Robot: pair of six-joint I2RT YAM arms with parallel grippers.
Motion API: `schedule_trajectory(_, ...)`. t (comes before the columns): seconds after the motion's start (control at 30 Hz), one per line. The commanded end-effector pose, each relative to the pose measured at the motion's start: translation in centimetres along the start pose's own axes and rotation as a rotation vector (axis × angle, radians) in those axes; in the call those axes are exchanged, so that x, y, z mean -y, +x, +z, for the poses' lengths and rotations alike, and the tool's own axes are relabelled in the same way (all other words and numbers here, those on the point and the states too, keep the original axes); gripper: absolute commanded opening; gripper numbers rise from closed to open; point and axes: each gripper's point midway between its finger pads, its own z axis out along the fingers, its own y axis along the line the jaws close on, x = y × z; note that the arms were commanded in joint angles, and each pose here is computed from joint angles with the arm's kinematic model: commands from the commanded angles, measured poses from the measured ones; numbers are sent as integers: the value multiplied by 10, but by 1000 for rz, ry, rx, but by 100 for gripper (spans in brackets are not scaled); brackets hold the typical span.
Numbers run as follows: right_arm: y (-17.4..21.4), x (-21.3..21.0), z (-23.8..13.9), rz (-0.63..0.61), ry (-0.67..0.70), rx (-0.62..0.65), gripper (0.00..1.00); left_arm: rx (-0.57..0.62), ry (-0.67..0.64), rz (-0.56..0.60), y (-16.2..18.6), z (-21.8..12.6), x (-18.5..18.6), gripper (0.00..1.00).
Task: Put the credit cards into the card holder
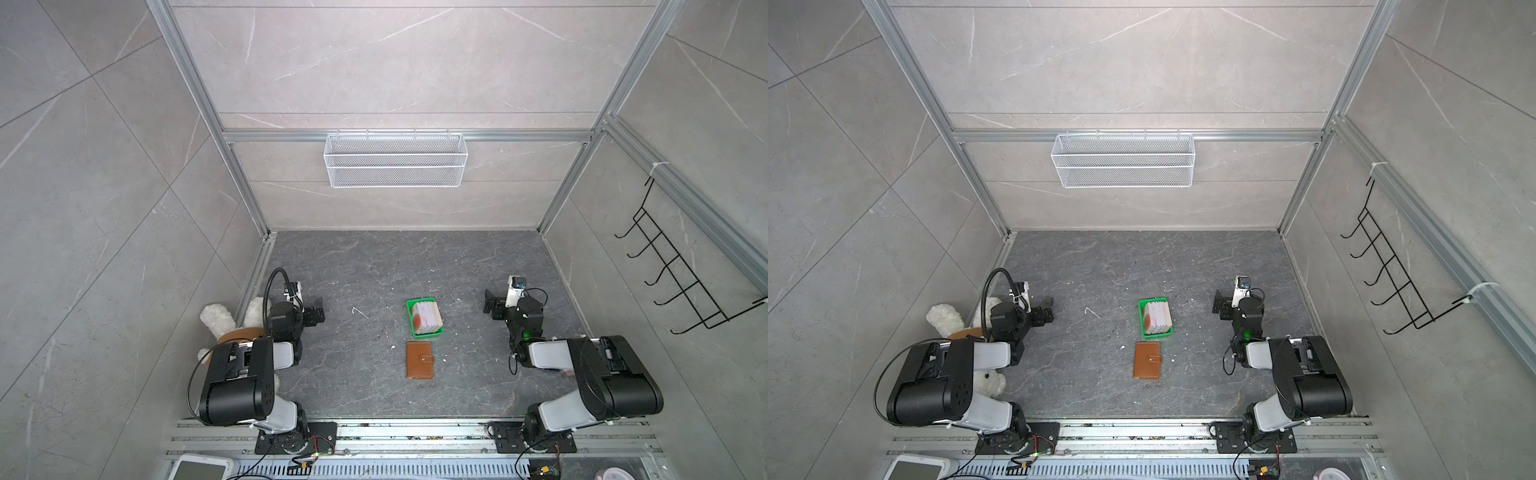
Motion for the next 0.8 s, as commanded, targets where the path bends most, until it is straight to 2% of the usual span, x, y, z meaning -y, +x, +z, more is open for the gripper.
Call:
schedule_trajectory(0.0,0,-1,3,-15,-6,-11,100,49,26,39,-16,2,5,100)
schedule_trajectory(0.3,0,-1,3,-14,-7,-11,100,54,43,48,-16,1,8,100)
schedule_trajectory(0.43,0,-1,3,-15,-6,-10,100,46,-9,26,-16,3,-1,100)
schedule_trajectory(0.67,0,0,2,-14,-4,-7,100,46,-10,25,-17,3,-1,100)
schedule_trajectory(0.77,-4,1,-10,-10,-7,62,100,47,-10,26,-17,3,-1,100)
